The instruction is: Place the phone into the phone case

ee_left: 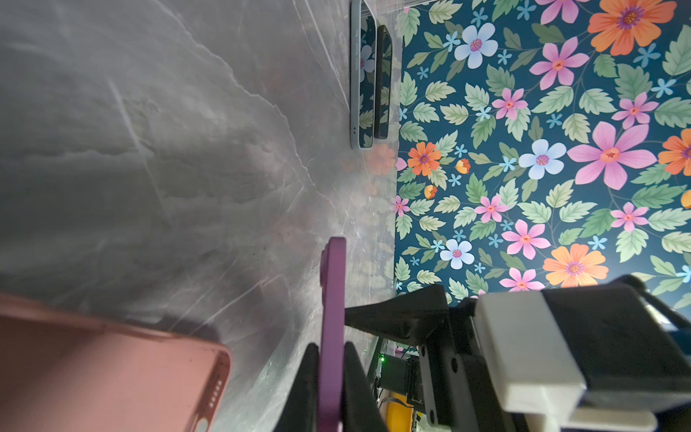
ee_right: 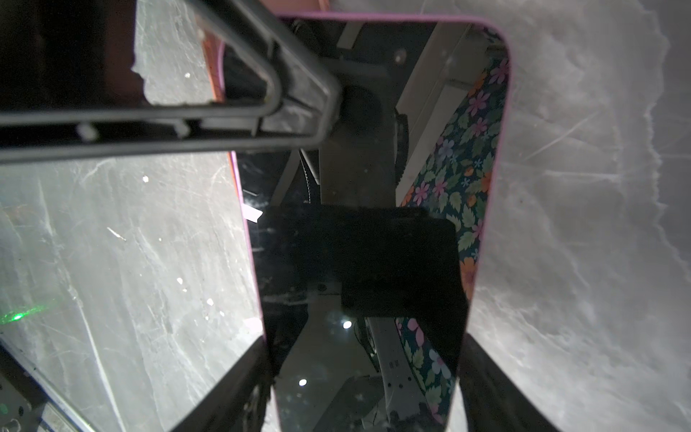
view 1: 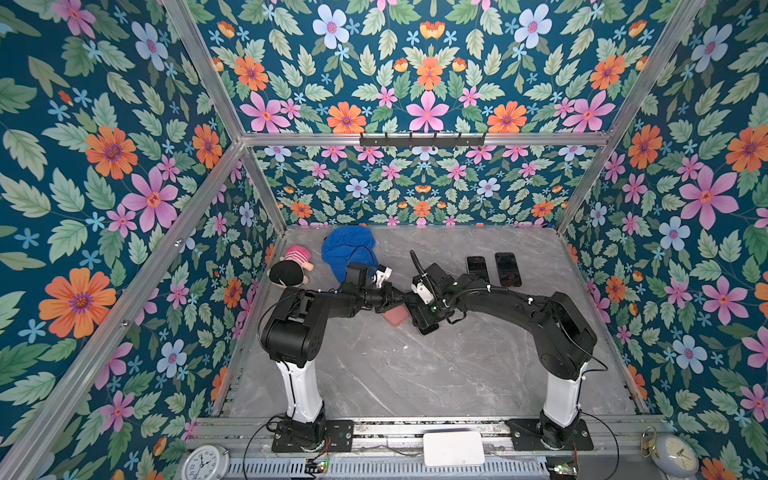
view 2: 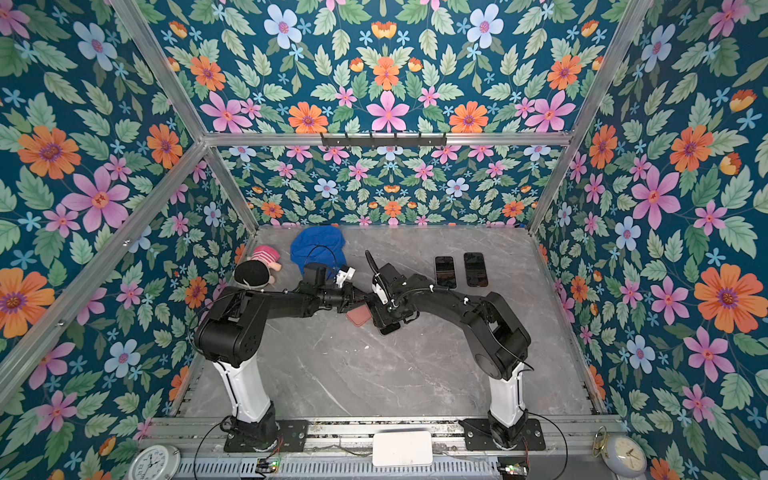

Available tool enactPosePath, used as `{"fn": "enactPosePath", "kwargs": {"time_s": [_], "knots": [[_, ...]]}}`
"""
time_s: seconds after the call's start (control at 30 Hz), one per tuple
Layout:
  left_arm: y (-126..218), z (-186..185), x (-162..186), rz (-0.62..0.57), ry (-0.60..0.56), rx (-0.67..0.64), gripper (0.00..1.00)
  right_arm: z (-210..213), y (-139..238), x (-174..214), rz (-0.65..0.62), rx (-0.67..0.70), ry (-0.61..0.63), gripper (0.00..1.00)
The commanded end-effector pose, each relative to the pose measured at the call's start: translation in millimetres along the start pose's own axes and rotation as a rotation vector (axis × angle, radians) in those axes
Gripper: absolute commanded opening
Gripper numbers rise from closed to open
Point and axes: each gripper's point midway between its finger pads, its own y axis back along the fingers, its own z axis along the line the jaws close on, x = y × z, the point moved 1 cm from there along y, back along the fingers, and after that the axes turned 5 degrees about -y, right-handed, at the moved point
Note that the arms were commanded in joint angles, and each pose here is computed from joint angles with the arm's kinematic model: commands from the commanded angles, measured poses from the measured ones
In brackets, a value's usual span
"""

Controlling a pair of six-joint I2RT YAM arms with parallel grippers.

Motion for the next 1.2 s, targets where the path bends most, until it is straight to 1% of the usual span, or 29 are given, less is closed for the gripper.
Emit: {"fn": "enactPosePath", "kwargs": {"time_s": [0.0,0.13,0.2,0.33,0.4,0.5,0.6,0.63,0.67,0.7,0.73,0.8,0.9,1.03,1.1,1.17], "knots": [[0.5,-5.2,-4.0,-0.023,-0.003,0.026,0.10,-1.3,4.1,-6.2,-0.020,0.021,0.024,0.73],[1.1,-9.1,-4.2,-0.033,0.003,0.049,0.09,-1.0,9.6,-8.4,-0.029,0.027,0.028,0.82],[1.6,-12.3,-5.4,-0.039,0.007,0.068,0.09,0.9,11.9,-12.4,-0.037,0.023,0.031,0.85],[3.0,-22.0,-10.4,-0.063,0.012,0.115,0.09,3.9,25.1,-24.2,-0.060,0.037,0.020,0.86],[4.7,-26.8,-12.1,-0.078,0.011,0.136,0.08,4.1,36.8,-26.5,-0.083,0.039,-0.022,0.86],[9.2,-30.8,-15.8,-0.109,0.013,0.152,0.08,3.0,55.8,-27.3,-0.132,0.017,-0.164,0.85],[14.0,-34.5,-21.6,-0.156,0.018,0.171,0.07,-2.7,71.7,-24.3,-0.186,-0.090,-0.377,0.84],[15.5,-36.7,-24.2,-0.180,0.019,0.188,0.07,-6.4,70.2,-23.8,-0.194,-0.154,-0.465,0.83],[15.9,-38.6,-26.0,-0.196,0.025,0.207,0.07,-4.8,83.9,-27.8,-0.236,-0.238,-0.529,0.81],[17.2,-42.7,-28.8,-0.214,0.027,0.239,0.07,-7.2,85.9,-29.8,-0.260,-0.316,-0.601,0.79],[18.6,-47.1,-30.5,-0.229,0.033,0.276,0.06,-8.3,87.6,-32.0,-0.282,-0.394,-0.648,0.76],[21.9,-53.0,-33.3,-0.248,0.043,0.329,0.06,-16.4,90.8,-32.3,-0.309,-0.472,-0.729,0.74],[25.2,-56.1,-35.7,-0.274,0.056,0.358,0.06,-31.3,95.3,-28.4,-0.361,-0.542,-0.813,0.73],[27.7,-58.7,-40.1,-0.297,0.053,0.351,0.06,-47.7,104.6,-25.8,-0.464,-0.652,-0.898,0.70],[29.2,-60.0,-42.3,-0.310,0.055,0.351,0.06,-51.4,107.2,-26.2,-0.496,-0.702,-0.919,0.66],[30.1,-60.6,-44.0,-0.320,0.059,0.353,0.06,-51.0,109.6,-28.0,-0.519,-0.737,-0.912,0.62]]}}
